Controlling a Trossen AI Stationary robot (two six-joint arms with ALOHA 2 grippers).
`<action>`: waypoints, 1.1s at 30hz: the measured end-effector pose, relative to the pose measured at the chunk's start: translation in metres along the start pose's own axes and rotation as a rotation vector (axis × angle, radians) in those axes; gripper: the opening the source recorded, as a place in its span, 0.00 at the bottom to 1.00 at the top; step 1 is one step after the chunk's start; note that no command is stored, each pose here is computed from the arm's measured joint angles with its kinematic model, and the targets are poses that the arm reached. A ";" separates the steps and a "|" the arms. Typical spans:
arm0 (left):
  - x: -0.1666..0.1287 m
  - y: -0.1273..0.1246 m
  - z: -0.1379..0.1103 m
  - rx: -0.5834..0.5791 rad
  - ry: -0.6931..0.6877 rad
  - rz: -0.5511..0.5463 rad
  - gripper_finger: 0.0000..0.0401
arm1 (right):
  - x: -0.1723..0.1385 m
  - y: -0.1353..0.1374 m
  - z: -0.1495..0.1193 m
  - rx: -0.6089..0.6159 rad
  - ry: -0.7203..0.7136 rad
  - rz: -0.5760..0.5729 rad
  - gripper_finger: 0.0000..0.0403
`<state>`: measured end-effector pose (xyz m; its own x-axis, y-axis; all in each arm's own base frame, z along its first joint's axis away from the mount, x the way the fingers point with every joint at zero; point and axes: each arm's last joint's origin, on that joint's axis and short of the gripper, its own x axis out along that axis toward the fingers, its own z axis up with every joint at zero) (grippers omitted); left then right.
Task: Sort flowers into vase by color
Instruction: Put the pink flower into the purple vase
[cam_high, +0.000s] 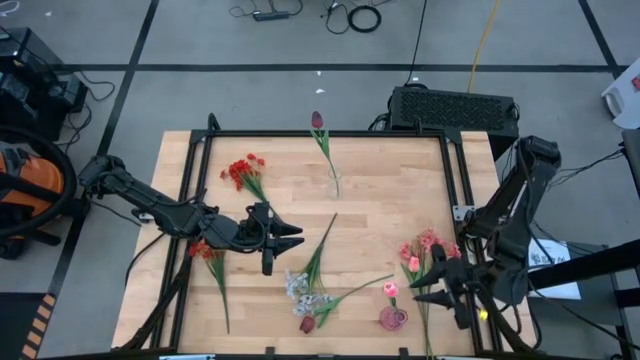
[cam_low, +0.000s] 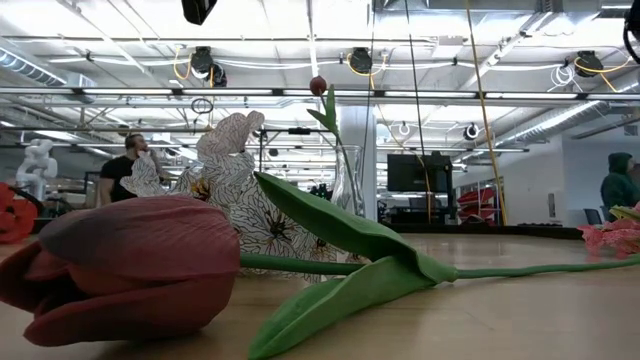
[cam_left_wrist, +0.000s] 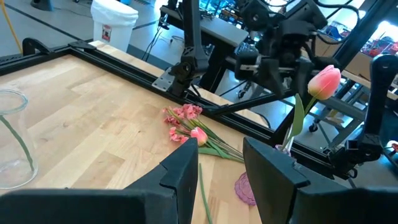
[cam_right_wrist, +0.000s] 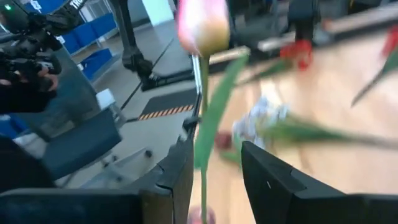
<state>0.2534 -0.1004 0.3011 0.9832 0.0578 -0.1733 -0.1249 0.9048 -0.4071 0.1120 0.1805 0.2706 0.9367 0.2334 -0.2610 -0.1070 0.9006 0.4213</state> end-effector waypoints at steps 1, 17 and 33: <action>0.000 0.000 0.000 0.000 0.000 0.000 0.33 | -0.002 -0.003 -0.001 0.045 0.025 -0.003 0.31; 0.000 0.000 0.000 0.001 0.002 0.001 0.33 | -0.023 -0.042 -0.036 0.843 0.617 -0.434 0.09; 0.000 0.000 -0.001 0.004 0.005 0.003 0.33 | -0.028 -0.054 -0.040 0.933 0.593 -0.626 0.03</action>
<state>0.2533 -0.1003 0.3004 0.9821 0.0583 -0.1792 -0.1273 0.9063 -0.4031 0.0781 0.1404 0.2205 0.4236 0.2081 -0.8816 0.7988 0.3732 0.4719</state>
